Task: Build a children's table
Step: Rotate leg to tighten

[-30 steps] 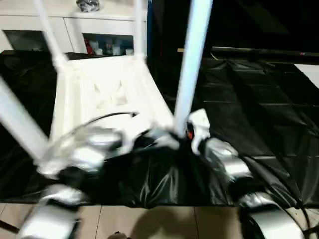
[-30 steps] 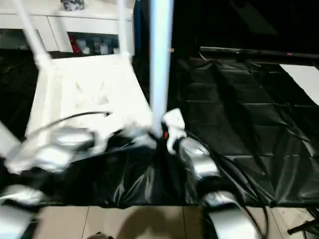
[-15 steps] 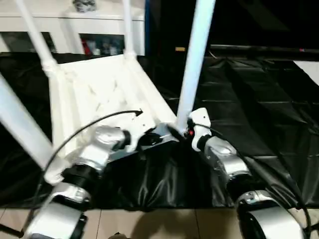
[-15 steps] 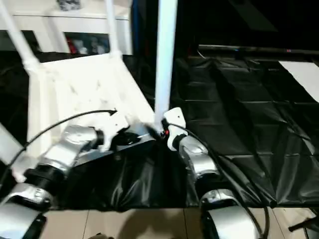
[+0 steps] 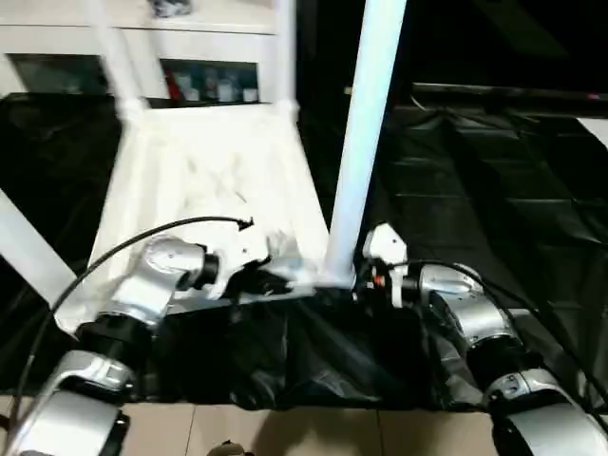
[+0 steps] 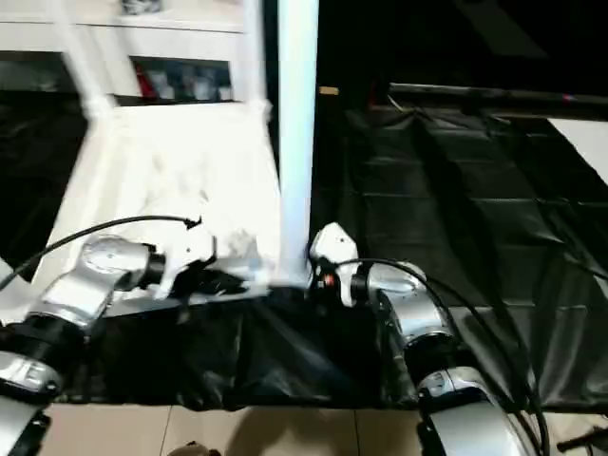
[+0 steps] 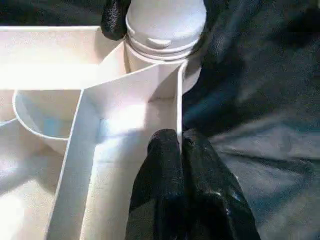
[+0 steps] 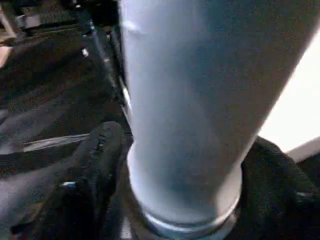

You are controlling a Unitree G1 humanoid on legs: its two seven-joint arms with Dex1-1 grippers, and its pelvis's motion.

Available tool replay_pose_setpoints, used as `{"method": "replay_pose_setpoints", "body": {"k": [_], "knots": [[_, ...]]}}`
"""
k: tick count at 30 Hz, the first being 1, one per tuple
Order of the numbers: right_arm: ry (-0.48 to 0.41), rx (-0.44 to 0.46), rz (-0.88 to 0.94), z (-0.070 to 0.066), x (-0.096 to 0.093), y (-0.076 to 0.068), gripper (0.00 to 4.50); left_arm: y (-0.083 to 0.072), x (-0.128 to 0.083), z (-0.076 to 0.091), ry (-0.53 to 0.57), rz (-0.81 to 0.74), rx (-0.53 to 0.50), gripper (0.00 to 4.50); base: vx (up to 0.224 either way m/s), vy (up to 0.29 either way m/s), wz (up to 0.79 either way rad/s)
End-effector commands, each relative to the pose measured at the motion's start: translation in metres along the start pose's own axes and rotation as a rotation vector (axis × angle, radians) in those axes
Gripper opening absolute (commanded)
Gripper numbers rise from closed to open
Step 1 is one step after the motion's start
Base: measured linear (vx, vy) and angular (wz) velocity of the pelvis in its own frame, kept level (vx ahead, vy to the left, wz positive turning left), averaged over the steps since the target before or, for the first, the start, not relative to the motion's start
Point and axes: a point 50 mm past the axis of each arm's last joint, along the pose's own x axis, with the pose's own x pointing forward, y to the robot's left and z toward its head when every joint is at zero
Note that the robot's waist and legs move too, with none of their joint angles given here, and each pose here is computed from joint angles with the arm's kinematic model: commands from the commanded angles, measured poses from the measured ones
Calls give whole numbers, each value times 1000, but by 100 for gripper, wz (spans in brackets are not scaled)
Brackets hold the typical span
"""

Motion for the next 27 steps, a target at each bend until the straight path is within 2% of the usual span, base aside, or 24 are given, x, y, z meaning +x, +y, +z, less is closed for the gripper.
{"method": "replay_pose_setpoints", "body": {"k": [1,2,5,7,13,15,16,17,18,19,21,26,27], "knots": [[20,5,181,-4,19,21,340,0,8,10,-26,-14,44,0,0,0,0],[24,9,212,-4,20,23,314,-1,7,9,-26,-29,41,0,0,0,0],[25,14,238,-4,20,25,310,-2,7,9,-27,-35,41,0,0,0,0],[25,22,258,-5,20,27,282,-3,6,8,-28,-34,39,0,0,0,0],[-9,40,198,-5,25,26,273,-1,11,9,-46,20,25,0,0,0,0],[-18,54,75,-6,30,20,268,5,18,13,-54,113,3,0,0,0,0],[-18,54,75,-6,30,20,268,5,18,13,-54,113,3,0,0,0,0],[-13,77,-52,-7,35,14,268,10,25,16,-68,175,-20,0,0,0,0],[-12,81,-82,-8,36,13,267,11,26,17,-70,189,-25,0,0,0,0],[-15,118,-219,-8,43,7,267,14,37,23,-71,242,-42,0,-52,-4,-1],[-24,191,-359,-7,51,2,267,18,48,31,-74,305,-66,0,-56,-1,-1],[-20,274,-508,-7,63,0,267,18,62,39,-85,358,-92,0,-21,4,-1],[-22,295,-555,-6,70,2,267,15,69,44,-95,372,-102,0,0,0,0]]}}
